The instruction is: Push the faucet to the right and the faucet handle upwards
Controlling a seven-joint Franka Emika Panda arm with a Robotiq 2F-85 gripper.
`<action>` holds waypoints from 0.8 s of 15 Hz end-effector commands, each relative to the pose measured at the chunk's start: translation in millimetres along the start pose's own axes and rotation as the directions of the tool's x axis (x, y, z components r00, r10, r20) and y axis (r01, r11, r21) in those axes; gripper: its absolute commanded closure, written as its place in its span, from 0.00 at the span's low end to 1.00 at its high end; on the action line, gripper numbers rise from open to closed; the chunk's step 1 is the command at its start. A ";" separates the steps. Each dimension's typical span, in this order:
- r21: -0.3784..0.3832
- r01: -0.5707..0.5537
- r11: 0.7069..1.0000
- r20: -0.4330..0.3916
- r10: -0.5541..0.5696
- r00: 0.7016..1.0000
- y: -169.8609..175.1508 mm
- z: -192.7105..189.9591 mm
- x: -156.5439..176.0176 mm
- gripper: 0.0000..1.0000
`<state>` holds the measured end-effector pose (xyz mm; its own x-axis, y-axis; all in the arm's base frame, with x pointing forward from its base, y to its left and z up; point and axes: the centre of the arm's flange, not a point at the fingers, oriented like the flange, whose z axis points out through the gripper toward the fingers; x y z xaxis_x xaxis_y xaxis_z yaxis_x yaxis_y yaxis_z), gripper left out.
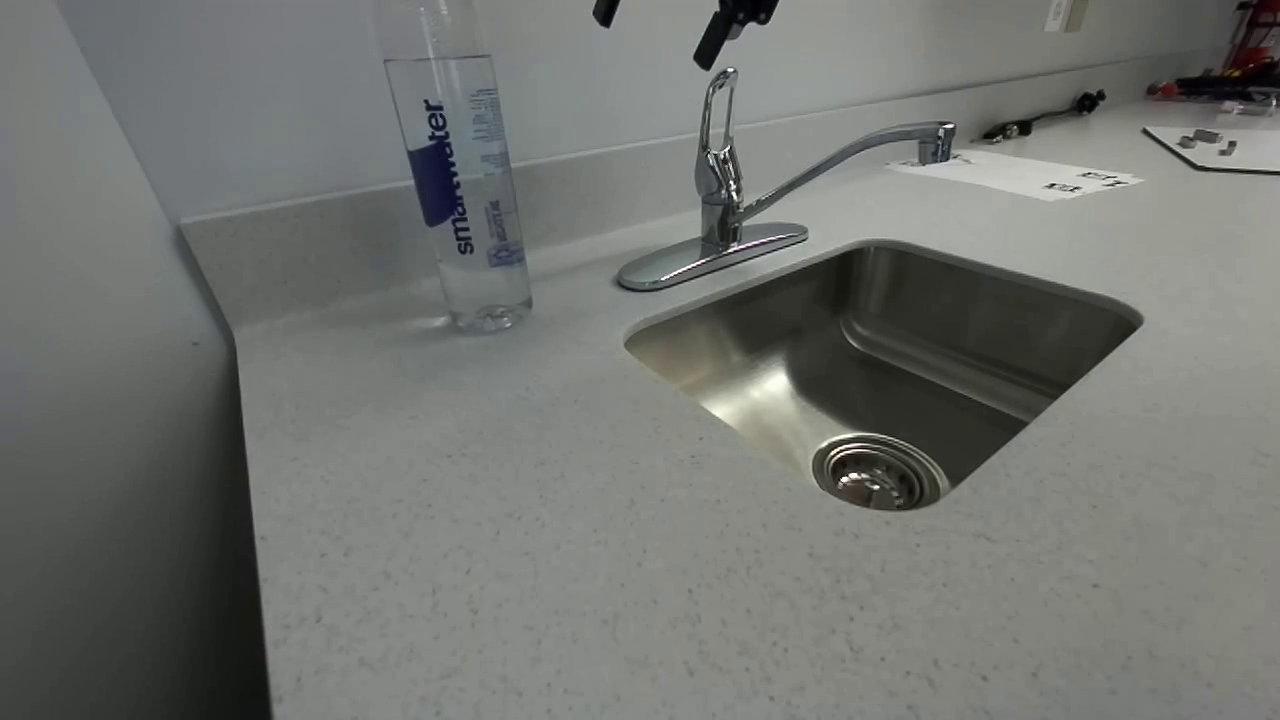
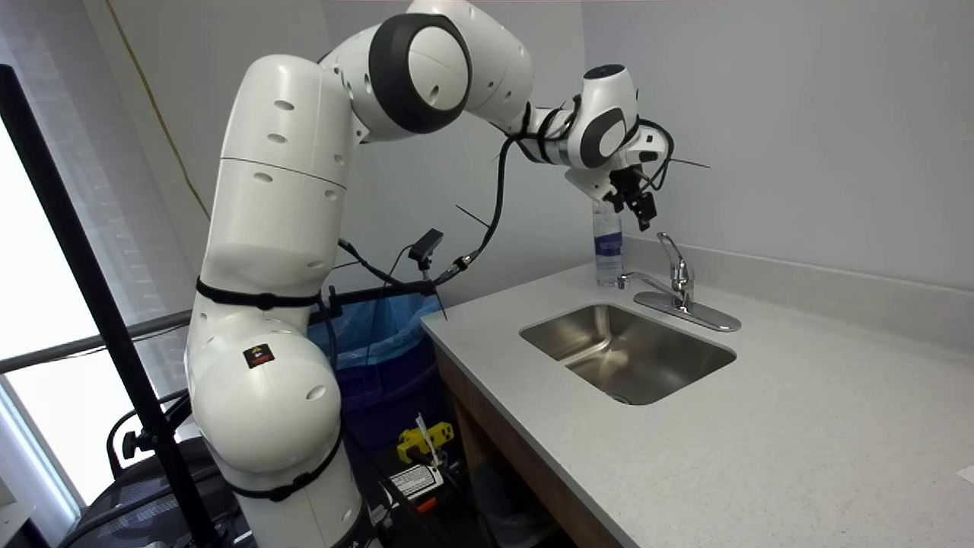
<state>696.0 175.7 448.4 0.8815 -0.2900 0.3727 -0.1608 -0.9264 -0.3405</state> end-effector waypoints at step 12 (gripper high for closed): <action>-0.047 0.026 0.999 0.082 -0.022 0.996 75.4 -130.8 -19.4 0.00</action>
<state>643.6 107.9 521.9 0.9061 -0.2746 0.3219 -0.1840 -0.9408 -0.2847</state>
